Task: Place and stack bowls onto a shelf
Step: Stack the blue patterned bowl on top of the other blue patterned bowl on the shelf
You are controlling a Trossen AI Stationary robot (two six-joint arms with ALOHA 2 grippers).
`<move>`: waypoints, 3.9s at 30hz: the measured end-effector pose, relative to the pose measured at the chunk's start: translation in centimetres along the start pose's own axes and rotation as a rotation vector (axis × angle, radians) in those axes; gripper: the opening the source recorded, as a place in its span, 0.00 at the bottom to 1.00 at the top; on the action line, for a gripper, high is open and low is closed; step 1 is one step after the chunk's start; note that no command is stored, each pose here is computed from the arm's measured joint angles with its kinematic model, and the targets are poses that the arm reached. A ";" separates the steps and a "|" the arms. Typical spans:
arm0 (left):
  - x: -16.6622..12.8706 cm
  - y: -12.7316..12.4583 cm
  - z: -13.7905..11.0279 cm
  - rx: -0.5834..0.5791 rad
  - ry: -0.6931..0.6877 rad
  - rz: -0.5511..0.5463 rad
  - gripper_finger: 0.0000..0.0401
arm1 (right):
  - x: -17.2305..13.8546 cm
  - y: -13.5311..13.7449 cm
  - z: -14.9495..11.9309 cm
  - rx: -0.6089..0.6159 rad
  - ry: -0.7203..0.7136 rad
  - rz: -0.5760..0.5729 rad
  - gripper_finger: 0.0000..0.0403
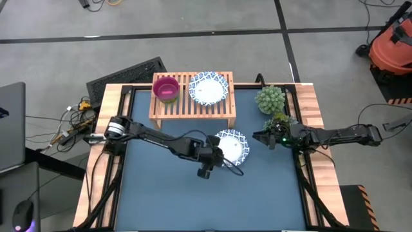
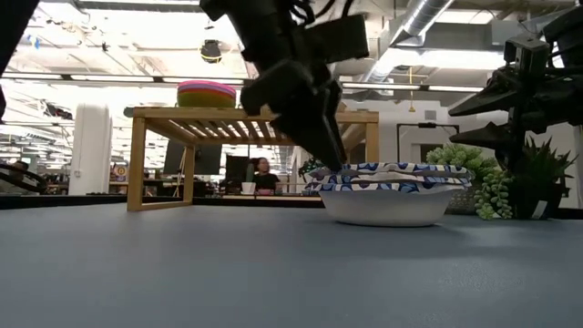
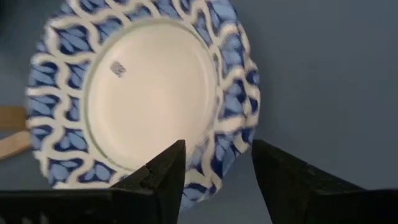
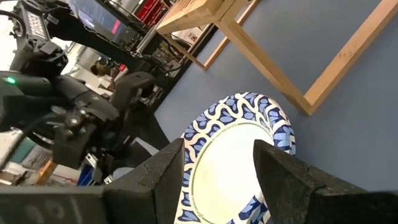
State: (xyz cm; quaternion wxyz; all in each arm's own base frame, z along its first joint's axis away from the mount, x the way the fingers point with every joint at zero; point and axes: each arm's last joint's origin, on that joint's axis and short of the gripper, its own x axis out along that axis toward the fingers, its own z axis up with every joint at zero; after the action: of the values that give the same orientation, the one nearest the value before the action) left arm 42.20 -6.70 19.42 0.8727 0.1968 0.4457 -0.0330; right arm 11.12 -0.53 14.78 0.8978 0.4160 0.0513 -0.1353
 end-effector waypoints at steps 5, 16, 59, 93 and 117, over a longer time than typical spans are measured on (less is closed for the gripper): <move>0.8 -0.3 -0.3 0.030 0.022 -0.005 0.39 | 0.0 0.0 0.0 0.000 0.001 0.000 0.54; 1.0 -0.2 -0.3 0.025 0.021 0.015 0.29 | 0.0 0.0 0.0 -0.001 -0.001 -0.002 0.54; -3.9 0.6 4.3 -0.012 0.020 -0.023 0.01 | 0.0 0.0 0.0 0.001 -0.003 -0.003 0.54; -20.2 7.8 10.3 0.060 -0.010 0.676 0.00 | 0.0 0.0 0.0 -0.008 -0.002 -0.003 0.54; -12.0 16.2 2.3 -0.125 0.378 0.668 0.00 | 0.0 0.0 0.0 -0.011 -0.003 -0.003 0.54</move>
State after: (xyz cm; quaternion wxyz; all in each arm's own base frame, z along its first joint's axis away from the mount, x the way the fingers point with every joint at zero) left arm 40.51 5.96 35.21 0.7481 0.2801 0.5110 0.3173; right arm 11.11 -0.55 14.77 0.8999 0.4107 0.0514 -0.1369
